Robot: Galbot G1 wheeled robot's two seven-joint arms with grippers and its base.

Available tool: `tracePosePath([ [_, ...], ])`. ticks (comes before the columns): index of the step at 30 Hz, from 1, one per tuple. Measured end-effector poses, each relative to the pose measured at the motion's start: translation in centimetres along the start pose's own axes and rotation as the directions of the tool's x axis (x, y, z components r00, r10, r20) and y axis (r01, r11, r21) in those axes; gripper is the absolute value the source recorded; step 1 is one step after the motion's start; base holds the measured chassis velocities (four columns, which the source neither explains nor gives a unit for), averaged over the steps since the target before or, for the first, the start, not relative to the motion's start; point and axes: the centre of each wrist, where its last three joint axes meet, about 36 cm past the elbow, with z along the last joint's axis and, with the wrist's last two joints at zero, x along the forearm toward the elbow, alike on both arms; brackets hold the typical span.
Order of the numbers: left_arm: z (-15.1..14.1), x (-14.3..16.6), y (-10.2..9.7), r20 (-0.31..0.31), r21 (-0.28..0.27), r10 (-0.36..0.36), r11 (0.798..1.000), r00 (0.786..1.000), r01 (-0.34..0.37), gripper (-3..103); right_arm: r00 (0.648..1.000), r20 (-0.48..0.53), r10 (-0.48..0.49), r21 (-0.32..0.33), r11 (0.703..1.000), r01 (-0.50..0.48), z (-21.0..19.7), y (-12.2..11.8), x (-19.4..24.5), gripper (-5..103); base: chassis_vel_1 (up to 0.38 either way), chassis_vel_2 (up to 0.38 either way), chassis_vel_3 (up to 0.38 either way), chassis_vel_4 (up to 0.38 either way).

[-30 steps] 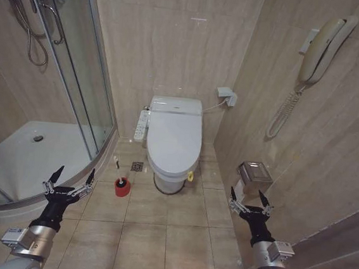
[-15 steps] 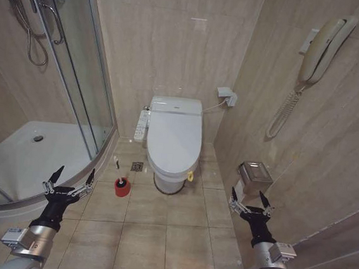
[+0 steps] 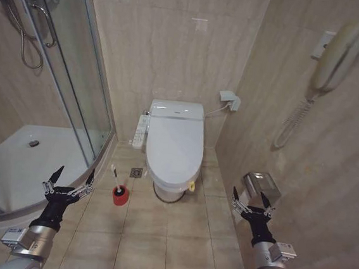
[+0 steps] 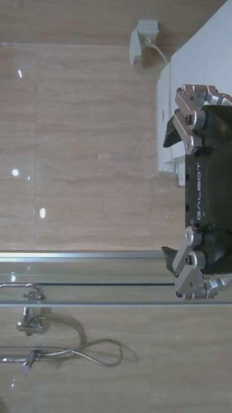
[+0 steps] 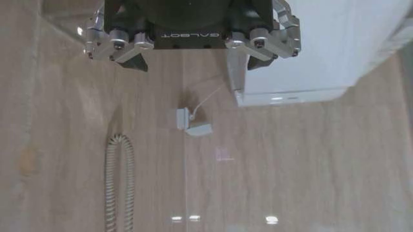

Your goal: Open the toilet lid, clean the toilet bowl with a toilet brush, close the toilet lid, and flush.

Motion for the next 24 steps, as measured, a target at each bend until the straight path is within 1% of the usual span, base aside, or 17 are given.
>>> tracePosePath([
  [5, 0.0, 0.0, 0.0, 0.0, 0.0, 0.0, 1.0, 1.0, 0.0, 100, 1.0, 0.014, 0.012, 0.016, 1.0, -0.012, 0.22, -0.41, -0.06, 100, -0.148, 0.145, 0.101, -0.138],
  [10, 0.0, 0.01, 0.0, 0.0, 0.0, 0.0, 1.0, 1.0, 0.0, 100, 1.0, 0.024, 0.017, 0.018, 1.0, -0.017, 0.32, -0.57, -0.08, 100, -0.008, 0.012, 0.006, -0.002],
  [18, 0.02, 0.04, 0.0, -0.001, 0.0, 0.0, 1.0, 1.0, 0.0, 100, 0.999, 0.003, 0.049, -0.003, 0.999, -0.048, 0.4, -0.43, -0.07, 100, -0.003, 0.006, -0.003, -0.006],
  [24, 0.0, 0.0, 0.0, 0.0, 0.0, 0.0, 1.0, 1.0, 0.0, 100, 0.998, 0.016, 0.059, 0.009, 0.998, -0.059, 0.57, -0.54, -0.22, 100, -0.123, 0.138, 0.131, -0.133],
])
